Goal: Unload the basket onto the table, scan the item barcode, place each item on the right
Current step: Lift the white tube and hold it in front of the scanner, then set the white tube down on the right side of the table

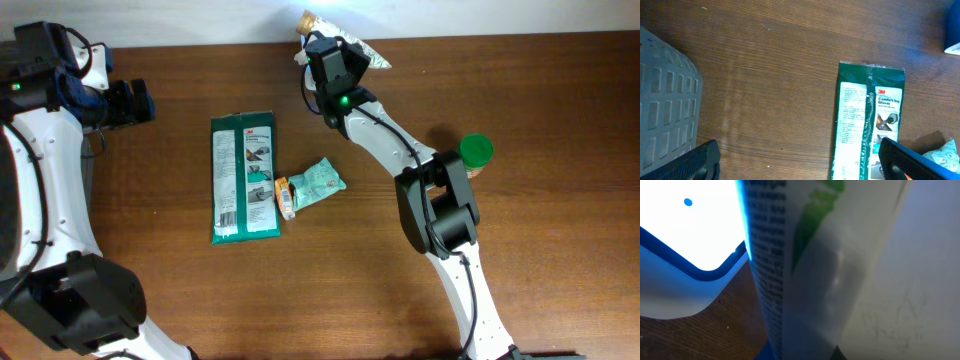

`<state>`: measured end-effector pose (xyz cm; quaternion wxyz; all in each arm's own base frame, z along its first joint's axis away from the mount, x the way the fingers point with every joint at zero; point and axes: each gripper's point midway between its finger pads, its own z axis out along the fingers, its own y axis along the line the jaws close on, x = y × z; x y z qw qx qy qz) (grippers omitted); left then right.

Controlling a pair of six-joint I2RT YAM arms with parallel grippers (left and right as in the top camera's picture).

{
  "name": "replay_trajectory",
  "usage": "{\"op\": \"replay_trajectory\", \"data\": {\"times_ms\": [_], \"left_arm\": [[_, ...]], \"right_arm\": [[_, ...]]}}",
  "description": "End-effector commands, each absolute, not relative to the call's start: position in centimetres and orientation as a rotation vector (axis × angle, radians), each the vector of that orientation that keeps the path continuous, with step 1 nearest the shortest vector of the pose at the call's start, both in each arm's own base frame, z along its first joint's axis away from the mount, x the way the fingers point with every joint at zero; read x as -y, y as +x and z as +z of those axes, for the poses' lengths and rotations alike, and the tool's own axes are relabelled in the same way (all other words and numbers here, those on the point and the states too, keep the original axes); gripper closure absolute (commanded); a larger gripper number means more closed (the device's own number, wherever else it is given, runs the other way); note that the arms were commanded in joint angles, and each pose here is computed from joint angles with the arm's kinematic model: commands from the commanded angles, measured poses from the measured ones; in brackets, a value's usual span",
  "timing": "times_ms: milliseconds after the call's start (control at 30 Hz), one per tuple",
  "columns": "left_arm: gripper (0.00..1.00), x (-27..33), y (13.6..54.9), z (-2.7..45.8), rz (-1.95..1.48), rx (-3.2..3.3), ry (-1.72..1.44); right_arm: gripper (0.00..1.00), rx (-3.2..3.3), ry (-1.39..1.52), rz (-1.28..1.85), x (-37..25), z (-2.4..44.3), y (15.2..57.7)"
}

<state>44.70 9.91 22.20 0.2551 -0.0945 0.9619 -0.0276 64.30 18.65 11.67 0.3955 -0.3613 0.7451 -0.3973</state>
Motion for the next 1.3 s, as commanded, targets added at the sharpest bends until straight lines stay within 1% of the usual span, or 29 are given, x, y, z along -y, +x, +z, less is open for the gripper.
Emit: {"op": "replay_trajectory", "data": {"times_ms": [0, 67, 100, 200, 300, 400, 467, 533, 567, 633, 667, 733, 767, 900, 933, 1000, 1133, 1267], "left_arm": [[0.01, -10.0, 44.7, 22.7, -0.061, -2.602, -0.236], [0.01, -10.0, 44.7, 22.7, -0.061, -2.602, -0.236], [0.01, -10.0, 44.7, 22.7, -0.061, -2.602, -0.236], [0.01, -10.0, 44.7, 22.7, -0.061, -2.602, -0.236], [0.01, -10.0, 44.7, 22.7, -0.061, -2.602, -0.236], [0.01, -10.0, 44.7, 22.7, -0.061, -2.602, -0.236], [0.01, -10.0, 44.7, 22.7, -0.061, -2.602, -0.236], [0.01, -10.0, 44.7, 22.7, -0.061, -2.602, -0.236], [0.01, -10.0, 44.7, 22.7, -0.062, -2.602, -0.236], [0.01, -10.0, 44.7, 22.7, -0.062, -2.602, -0.236], [0.01, -10.0, 44.7, 22.7, -0.061, -2.602, -0.236], [0.01, -10.0, 44.7, 22.7, -0.061, -2.602, -0.236], [0.01, -10.0, 44.7, 22.7, -0.061, -2.602, -0.236], [0.01, -10.0, 44.7, 22.7, -0.061, -2.602, -0.236], [0.01, -10.0, 44.7, 22.7, -0.062, -2.602, -0.236], [0.01, -10.0, 44.7, 22.7, -0.061, -2.602, -0.236], [0.01, -10.0, 44.7, 22.7, -0.061, -2.602, -0.236], [0.01, -10.0, 44.7, 22.7, -0.062, -2.602, -0.236]], "right_arm": [[0.96, -1.877, -0.78, -1.002, -18.0, 14.5, 64.6], [0.96, -1.88, -0.738, -0.994, -17.9, 15.2, 64.5], [0.96, -1.892, -0.667, -0.944, -17.9, 16.0, 64.3], [0.96, -1.918, -0.615, -0.874, -17.7, 18.5, 63.3], [0.96, -1.993, -0.592, -0.689, -18.3, 21.0, 61.1], [0.96, -2.1, -0.587, -0.364, -20.1, 23.0, 57.7], [0.96, -2.199, -0.573, -0.099, -21.1, 24.1, 54.5], [0.96, -2.319, -0.522, 0.02, -20.5, 24.1, 51.6], [0.96, -2.424, -0.475, 0.087, -19.9, 23.3, 49.5], [0.96, -2.632, -0.477, 0.219, -19.4, 21.0, 45.3], [0.96, -2.706, -0.485, 0.236, -19.0, 20.0, 44.0], [0.96, -2.841, -0.481, 0.178, -17.3, 17.5, 42.0], [0.96, -2.916, -0.472, 0.013, -15.1, 14.5, 41.1], [0.96, -3.039, -0.363, -0.076, -12.8, 9.1, 39.2], [0.96, -3.073, -0.323, -0.105, -11.6, 7.4, 38.6], [0.96, -3.118, -0.269, -0.132, -9.6, 5.3, 37.7], [0.96, -3.201, -0.116, -0.25, -4.1, 3.4, 36.2], [0.95, -3.209, -0.011, -0.302, -0.8, 3.4, 36.2]]}}
